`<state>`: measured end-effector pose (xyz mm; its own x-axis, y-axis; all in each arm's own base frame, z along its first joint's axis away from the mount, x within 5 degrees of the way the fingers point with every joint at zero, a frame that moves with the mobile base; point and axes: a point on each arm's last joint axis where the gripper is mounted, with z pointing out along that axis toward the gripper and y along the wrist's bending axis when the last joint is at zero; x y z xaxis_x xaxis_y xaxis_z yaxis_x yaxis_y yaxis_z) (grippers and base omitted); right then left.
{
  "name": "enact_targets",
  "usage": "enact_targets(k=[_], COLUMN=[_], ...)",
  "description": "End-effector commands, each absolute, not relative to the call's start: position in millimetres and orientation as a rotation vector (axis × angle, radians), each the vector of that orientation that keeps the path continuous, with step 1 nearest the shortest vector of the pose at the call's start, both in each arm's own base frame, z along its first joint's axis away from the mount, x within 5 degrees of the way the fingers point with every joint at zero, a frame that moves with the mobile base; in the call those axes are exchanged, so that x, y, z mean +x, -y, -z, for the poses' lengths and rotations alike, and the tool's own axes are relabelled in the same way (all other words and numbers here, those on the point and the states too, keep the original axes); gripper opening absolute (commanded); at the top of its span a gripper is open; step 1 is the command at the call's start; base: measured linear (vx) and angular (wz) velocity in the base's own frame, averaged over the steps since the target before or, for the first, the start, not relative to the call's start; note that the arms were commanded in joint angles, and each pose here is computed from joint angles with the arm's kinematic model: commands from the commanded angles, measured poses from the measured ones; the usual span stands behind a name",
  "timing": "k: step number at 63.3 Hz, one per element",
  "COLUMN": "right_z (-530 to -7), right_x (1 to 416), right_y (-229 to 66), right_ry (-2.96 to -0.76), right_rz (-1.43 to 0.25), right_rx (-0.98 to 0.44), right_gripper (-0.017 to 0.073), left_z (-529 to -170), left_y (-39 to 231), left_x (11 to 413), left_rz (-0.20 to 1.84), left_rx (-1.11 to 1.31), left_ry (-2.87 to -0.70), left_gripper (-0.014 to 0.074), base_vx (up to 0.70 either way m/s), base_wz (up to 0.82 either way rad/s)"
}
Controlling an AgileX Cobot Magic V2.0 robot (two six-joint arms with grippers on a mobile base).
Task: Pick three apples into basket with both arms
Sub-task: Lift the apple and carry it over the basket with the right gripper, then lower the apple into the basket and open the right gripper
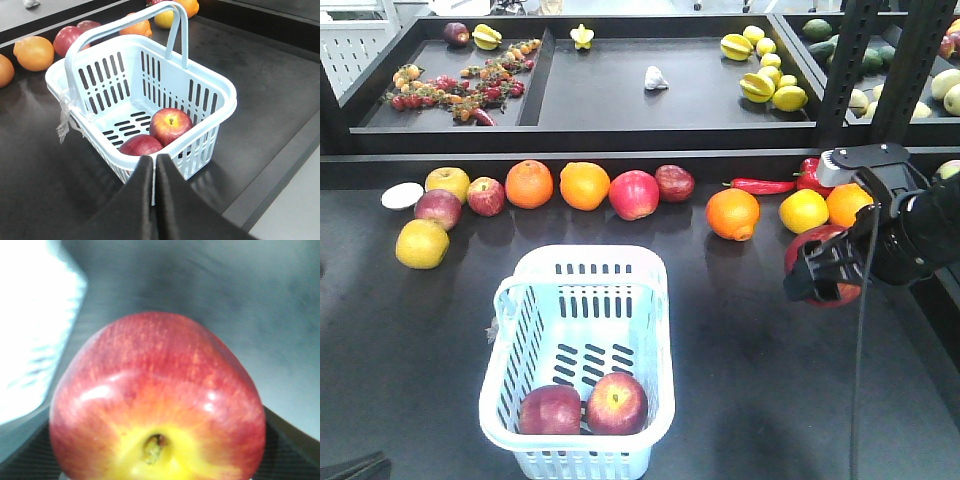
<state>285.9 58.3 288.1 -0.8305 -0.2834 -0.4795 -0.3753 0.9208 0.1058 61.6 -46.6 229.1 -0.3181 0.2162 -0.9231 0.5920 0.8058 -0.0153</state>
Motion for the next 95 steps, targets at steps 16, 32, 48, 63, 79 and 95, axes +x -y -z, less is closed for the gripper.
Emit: enact_targets(k=[16,32,48,63,79,95], right_z=[-335,-319,-278,-259,-248,-248], right_x=[227,213,230,247,256,256], right_y=[-149,-199,-225,-243,-249,-249], right_ry=[-2.324,-2.298,-2.411,-2.437,-2.438,-2.432], right_rz=[-0.443,-0.496,-0.532,-0.577,-0.567,-0.564], right_rx=[-0.856,-0.964,-0.961,-0.905,-0.894,-0.906], right_gripper=[0.0321,0.0321,0.0306,0.0320,0.0433,0.0644], left_z=[-244,-244,-244,-244,-244,-244], left_y=[48,48,48,48,48,48], left_x=[65,65,65,65,65,65], left_rz=[0.453,0.453,0.453,0.453,0.453,0.453], left_rx=[0.561,0.561,0.561,0.561,0.561,0.561], left_ry=[-1.817,-1.817,-1.817,-1.817,-1.817,-1.817], left_gripper=[-0.0006,-0.0006,-0.0006,-0.0006,-0.0006,-0.0006], base_vx=[0.00,0.00,0.00,0.00,0.00,0.00], base_wz=[0.00,0.00,0.00,0.00,0.00,0.00])
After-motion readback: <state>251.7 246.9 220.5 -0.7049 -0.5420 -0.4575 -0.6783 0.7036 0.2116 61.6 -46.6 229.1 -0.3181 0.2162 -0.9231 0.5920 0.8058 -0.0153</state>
